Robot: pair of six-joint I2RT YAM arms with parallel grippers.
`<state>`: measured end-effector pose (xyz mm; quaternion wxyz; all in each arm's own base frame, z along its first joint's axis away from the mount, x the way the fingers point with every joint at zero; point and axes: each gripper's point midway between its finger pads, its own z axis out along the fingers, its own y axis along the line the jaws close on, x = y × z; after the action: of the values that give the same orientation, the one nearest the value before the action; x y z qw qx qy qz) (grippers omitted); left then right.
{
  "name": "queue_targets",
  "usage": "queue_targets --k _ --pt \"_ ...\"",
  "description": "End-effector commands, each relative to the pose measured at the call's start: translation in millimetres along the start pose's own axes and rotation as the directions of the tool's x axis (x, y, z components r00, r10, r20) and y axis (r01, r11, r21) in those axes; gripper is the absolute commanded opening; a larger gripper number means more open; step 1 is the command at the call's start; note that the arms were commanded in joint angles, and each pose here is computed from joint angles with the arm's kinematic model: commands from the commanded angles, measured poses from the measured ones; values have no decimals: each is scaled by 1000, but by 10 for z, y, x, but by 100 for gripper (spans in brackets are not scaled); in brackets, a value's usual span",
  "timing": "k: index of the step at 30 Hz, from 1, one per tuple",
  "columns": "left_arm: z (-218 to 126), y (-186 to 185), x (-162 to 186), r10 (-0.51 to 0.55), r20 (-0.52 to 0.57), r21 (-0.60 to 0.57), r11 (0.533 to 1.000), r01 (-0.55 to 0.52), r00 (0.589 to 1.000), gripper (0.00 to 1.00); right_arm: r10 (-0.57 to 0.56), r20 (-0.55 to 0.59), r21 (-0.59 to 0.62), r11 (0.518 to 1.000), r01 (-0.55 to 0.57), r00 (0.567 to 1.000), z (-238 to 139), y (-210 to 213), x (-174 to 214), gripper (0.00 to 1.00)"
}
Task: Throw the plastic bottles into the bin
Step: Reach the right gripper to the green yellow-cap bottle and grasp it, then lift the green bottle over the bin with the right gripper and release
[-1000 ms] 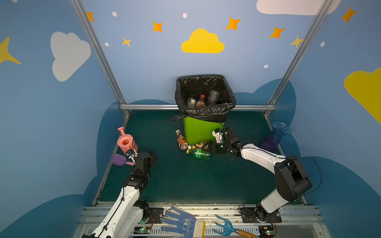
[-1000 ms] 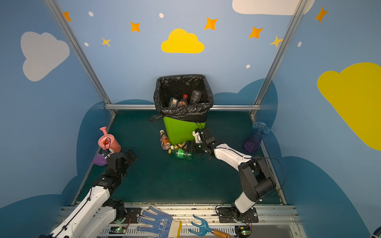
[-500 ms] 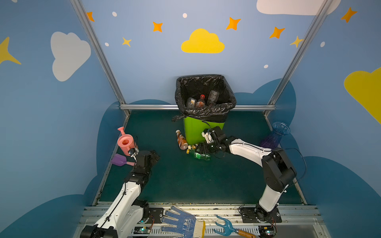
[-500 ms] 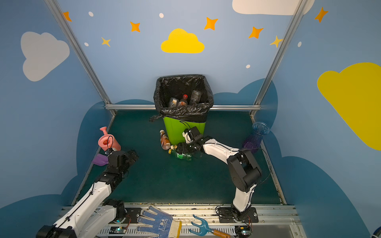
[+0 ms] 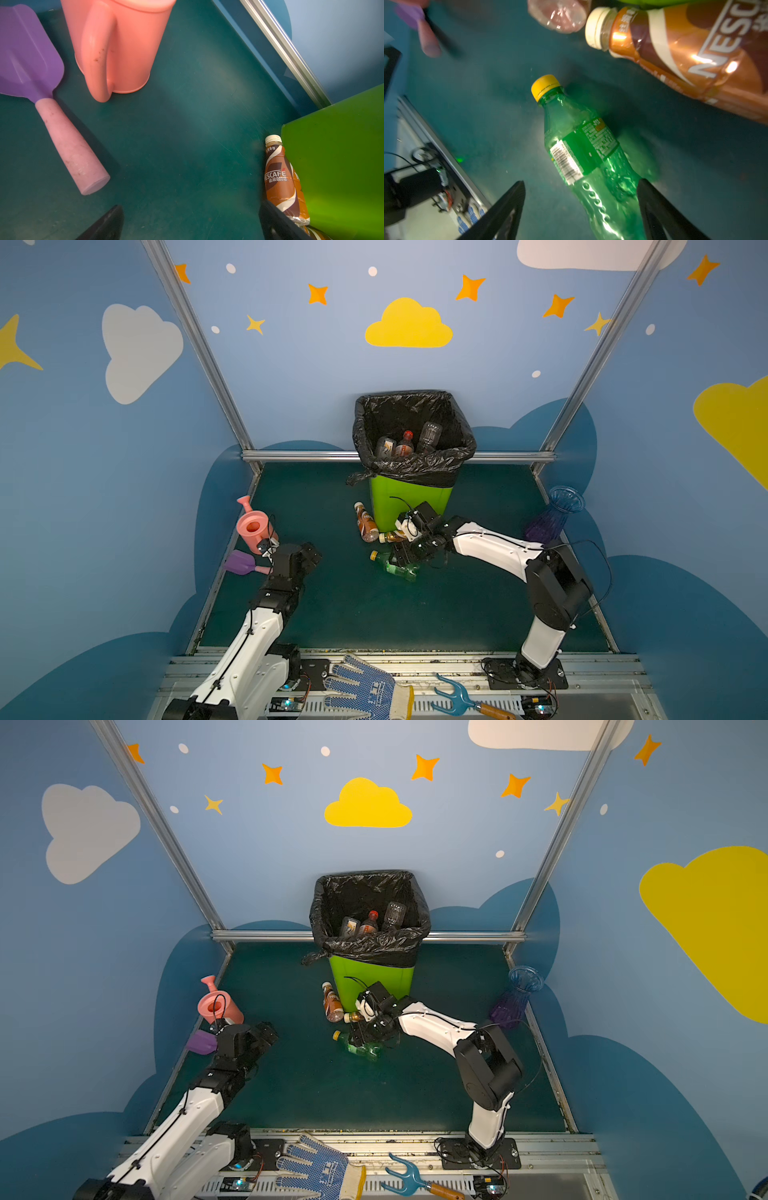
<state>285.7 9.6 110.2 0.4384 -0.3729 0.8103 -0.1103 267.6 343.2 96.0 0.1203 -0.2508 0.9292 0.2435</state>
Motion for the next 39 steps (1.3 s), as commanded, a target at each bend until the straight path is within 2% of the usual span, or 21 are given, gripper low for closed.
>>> queue_targets --k 1,5,11,17,26,28,32,35,39 --pt "-17 -28 -30 16 3 9 1000 -16 1000 100 -140 -75 56 988 144 987 -5 105 69 87" --pt "-30 15 -24 22 7 -1 1000 -22 1000 100 -284 -154 97 949 301 946 123 168 156 89" --pt "-52 61 -21 17 14 -6 1000 -17 1000 100 -398 -288 118 888 445 871 294 252 155 89" --pt "-84 104 -24 23 20 -16 1000 -23 1000 100 -426 -459 186 812 553 780 483 161 361 86" --pt "-76 126 -13 17 18 -18 1000 -17 1000 100 -444 -558 216 737 640 701 575 88 467 78" --pt "-79 124 -15 18 17 -18 1000 -17 1000 100 -441 -574 214 733 646 690 602 77 495 73" --pt "-81 136 -9 19 16 -21 1000 -19 1000 100 -452 -551 213 737 642 702 591 143 449 57" --pt "-72 147 -3 20 16 -24 1000 -20 1000 100 -472 -500 217 743 633 726 491 257 322 56" --pt "-49 150 5 28 11 -27 999 -27 1000 100 -537 -340 255 737 626 772 53 570 -116 52"
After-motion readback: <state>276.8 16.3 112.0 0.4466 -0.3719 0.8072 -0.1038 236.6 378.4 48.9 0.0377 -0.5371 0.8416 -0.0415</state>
